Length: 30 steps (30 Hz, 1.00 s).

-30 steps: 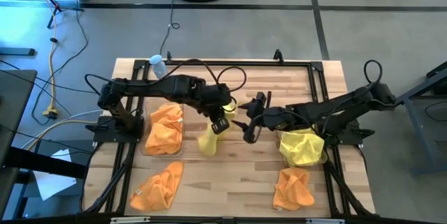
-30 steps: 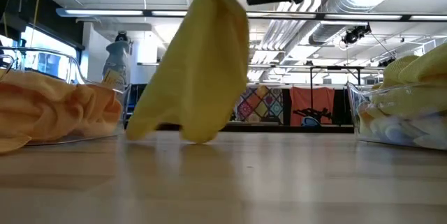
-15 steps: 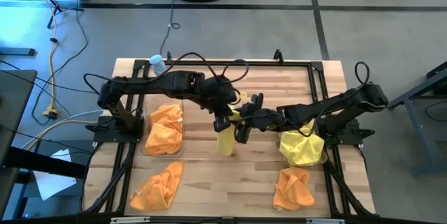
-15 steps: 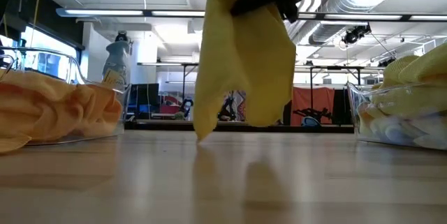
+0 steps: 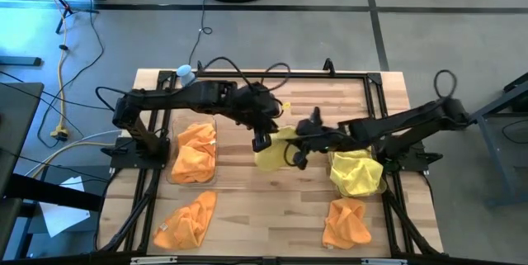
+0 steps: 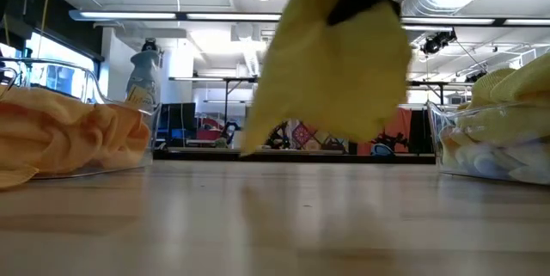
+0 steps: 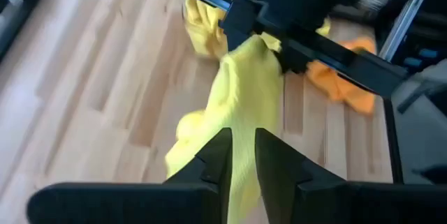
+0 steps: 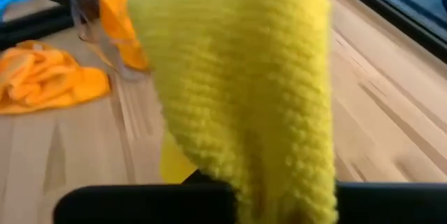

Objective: Sort microfiber towel by color & place in baskets
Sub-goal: Put the yellow towel into the right transparent bin

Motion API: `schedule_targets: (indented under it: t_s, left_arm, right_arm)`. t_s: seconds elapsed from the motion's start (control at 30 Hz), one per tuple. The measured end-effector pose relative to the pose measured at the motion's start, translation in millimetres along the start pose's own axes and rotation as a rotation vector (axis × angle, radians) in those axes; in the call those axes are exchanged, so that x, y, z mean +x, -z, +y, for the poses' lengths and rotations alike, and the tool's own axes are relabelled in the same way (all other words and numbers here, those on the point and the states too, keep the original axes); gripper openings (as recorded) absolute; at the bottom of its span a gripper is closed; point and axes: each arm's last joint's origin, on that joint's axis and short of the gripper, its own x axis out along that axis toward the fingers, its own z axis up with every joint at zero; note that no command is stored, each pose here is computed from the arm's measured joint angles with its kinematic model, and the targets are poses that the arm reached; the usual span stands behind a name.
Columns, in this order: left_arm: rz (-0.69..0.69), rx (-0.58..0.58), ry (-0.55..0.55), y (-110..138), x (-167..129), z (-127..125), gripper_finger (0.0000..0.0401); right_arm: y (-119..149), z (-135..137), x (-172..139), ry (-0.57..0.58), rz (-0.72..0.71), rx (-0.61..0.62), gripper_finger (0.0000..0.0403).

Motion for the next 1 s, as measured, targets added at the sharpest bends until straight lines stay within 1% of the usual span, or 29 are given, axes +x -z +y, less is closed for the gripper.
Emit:
schedule_targets:
  t_s: [0.07,0.17,0.27,0.4,0.47,0.53,0.67,0.7,0.77,0.83,0.9,1.0]
  left_arm:
    - [-0.030,0.013,-0.018,-1.1,-10.9,-1.1,0.0058]
    - [-0.050,0.042,-0.072,1.0,-22.7,-6.7,0.0062]
    - [-0.028,0.068,-0.114,7.5,-34.0,-12.3,0.0062]
    - [0.009,0.050,-0.158,24.2,-35.8,-15.5,0.0062]
    - [0.018,0.020,-0.163,35.7,-33.7,-14.5,0.0062]
    - [0.019,-0.027,-0.175,48.7,-32.7,-11.4,0.0062]
    - [0.012,-0.142,-0.185,78.3,-27.1,-3.6,0.0062]
    - [0.012,-0.174,-0.184,85.7,-26.0,-1.8,0.0062]
    - [-0.010,-0.239,-0.172,97.2,-26.3,0.8,0.0062]
    - [-0.021,-0.296,-0.164,107.8,-25.8,2.0,0.0062]
    - [-0.028,-0.343,-0.153,116.4,-26.0,2.0,0.0062]
    - [-0.031,-0.393,-0.141,123.1,-30.0,-0.3,0.0062]
  right_arm:
    - [0.2,-7.4,-16.0,0.012,0.024,0.019,0.0007]
    - [-1.5,-18.6,-42.2,0.014,0.028,0.084,0.0010]
    - [0.6,-31.5,-69.5,0.000,0.053,0.134,0.0004]
    - [12.8,-53.7,-107.7,0.033,0.118,0.222,0.0004]
    - [22.7,-65.9,-126.1,0.072,0.173,0.250,0.0003]
    - [30.5,-77.8,-145.6,0.134,0.238,0.284,0.0003]
    - [41.7,-99.6,-181.0,0.310,0.410,0.321,0.0002]
    - [41.4,-99.8,-182.9,0.304,0.424,0.331,0.0002]
    - [40.4,-99.8,-185.8,0.216,0.413,0.286,0.0001]
    - [39.7,-97.9,-184.1,0.198,0.435,0.268,0.0001]
    - [43.7,-95.3,-181.2,0.186,0.558,0.266,0.0001]
    - [49.1,-88.2,-178.0,0.028,0.724,0.297,0.0001]
